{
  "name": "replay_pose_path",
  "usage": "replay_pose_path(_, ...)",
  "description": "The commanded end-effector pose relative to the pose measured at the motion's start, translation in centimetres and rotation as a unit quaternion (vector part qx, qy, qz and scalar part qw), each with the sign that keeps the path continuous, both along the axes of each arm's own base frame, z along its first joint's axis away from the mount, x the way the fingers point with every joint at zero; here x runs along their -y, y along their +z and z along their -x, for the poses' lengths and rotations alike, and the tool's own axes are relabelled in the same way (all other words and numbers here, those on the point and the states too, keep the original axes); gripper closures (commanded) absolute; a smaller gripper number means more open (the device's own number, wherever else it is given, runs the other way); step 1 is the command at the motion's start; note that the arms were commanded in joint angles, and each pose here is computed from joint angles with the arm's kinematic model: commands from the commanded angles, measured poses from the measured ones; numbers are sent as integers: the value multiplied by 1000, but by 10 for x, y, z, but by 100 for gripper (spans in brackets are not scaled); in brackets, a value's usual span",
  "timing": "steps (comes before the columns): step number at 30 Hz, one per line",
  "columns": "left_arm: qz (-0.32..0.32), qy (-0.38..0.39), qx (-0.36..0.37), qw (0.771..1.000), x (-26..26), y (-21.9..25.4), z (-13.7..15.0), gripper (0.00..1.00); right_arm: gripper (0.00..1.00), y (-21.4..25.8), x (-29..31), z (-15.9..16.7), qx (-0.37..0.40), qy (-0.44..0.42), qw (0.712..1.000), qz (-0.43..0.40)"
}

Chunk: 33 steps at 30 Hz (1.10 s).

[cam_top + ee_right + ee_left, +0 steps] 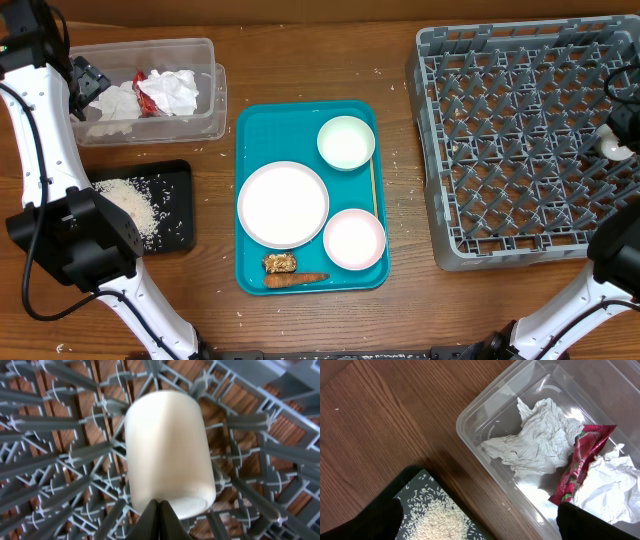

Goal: Sort waste into correct bins and load items into the dishwasher
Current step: 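Release the cup in the rack's right side and raise the right gripper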

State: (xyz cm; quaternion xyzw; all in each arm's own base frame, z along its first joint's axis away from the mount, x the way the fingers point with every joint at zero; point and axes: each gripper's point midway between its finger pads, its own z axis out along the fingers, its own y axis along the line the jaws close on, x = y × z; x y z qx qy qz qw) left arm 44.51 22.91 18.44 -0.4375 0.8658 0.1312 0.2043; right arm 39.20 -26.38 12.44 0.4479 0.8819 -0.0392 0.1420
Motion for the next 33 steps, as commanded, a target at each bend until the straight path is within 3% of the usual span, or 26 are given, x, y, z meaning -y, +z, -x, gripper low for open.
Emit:
replay_pose_path(1, -6, 11, 24, 1000, -1, 20, 3, 0, 96, -1, 8, -2, 4, -5, 1000, 15)
replay_pose_path(14, -6, 11, 24, 1000, -1, 20, 3, 0, 96, 9, 26, -21, 43, -11, 997, 57)
replay_pose_path(28, -6, 11, 24, 1000, -1, 20, 3, 0, 96, 61, -8, 7, 51, 3, 998, 24)
replay_pose_path(33, -6, 11, 24, 1000, -1, 20, 3, 0, 94, 54, -15, 19, 25, 4, 1000, 7)
